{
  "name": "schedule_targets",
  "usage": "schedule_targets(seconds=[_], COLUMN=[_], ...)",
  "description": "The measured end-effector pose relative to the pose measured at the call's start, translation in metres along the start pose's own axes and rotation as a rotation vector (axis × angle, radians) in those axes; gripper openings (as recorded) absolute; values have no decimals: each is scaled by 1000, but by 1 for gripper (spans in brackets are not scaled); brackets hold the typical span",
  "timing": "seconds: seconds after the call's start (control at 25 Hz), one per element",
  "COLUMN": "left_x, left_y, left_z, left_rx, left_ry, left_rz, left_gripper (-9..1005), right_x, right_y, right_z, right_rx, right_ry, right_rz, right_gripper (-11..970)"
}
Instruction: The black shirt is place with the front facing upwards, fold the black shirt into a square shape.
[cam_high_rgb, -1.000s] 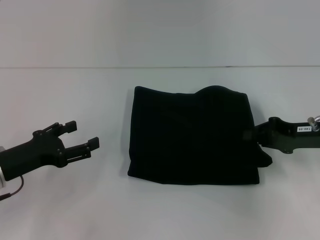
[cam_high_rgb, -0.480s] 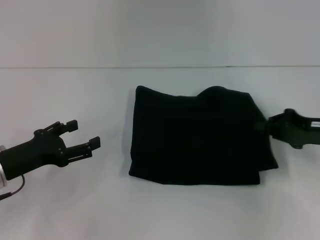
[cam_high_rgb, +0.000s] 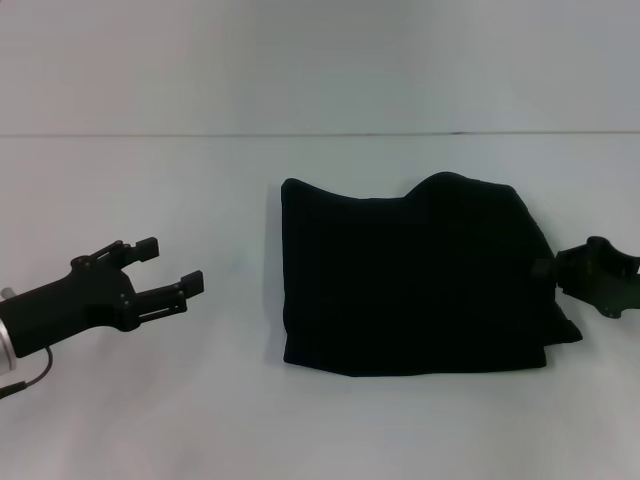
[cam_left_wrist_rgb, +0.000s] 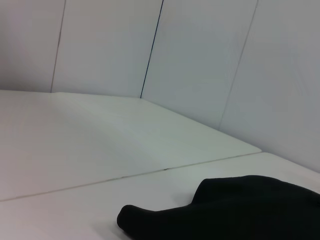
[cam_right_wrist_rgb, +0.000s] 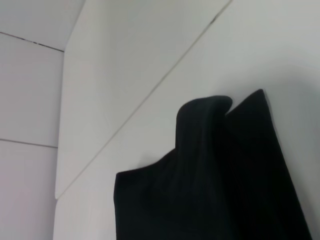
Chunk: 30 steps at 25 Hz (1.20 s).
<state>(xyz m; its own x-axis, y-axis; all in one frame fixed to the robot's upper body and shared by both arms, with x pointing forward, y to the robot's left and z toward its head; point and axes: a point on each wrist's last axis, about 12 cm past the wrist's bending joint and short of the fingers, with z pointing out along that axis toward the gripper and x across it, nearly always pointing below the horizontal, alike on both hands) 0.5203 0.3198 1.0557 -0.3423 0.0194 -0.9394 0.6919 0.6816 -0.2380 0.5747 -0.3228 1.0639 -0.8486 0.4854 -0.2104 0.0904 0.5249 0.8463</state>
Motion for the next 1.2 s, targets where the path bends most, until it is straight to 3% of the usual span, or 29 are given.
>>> schedule_targets(seconds=[0.2,0.36,0.56,0.72,1.0,1.12,1.2], left_x=[1,1,3,4,4,3,3], left_y=[-1,-1,-1,-2,-1,0,0], left_z=[2,3,5,3,-1,-2,-2], left_rx=[4,0,-19,-40,-66,-71,-69], left_ry=[-6,-18,-32,-69,-107,-112,-114], left_rz=[-8,-23,-35,-48,-65,-67,-67], left_gripper=[929,928,927,926,924,924,923], right_x=[5,12,2,-13,-30,-33,-34], right_y=[-7,-14,-23,-18,8,13,16], right_z=[-4,-17,-37,-38,-7,6,13], right_rx=[-6,-96,-96,-69,-20,15,24], right_ry=[-17,-112,-215,-238,-192,-186,-186], right_rz=[-15,-57,-64,-74,-96,-97,-99], right_gripper=[29,30,187,367,709,906,901])
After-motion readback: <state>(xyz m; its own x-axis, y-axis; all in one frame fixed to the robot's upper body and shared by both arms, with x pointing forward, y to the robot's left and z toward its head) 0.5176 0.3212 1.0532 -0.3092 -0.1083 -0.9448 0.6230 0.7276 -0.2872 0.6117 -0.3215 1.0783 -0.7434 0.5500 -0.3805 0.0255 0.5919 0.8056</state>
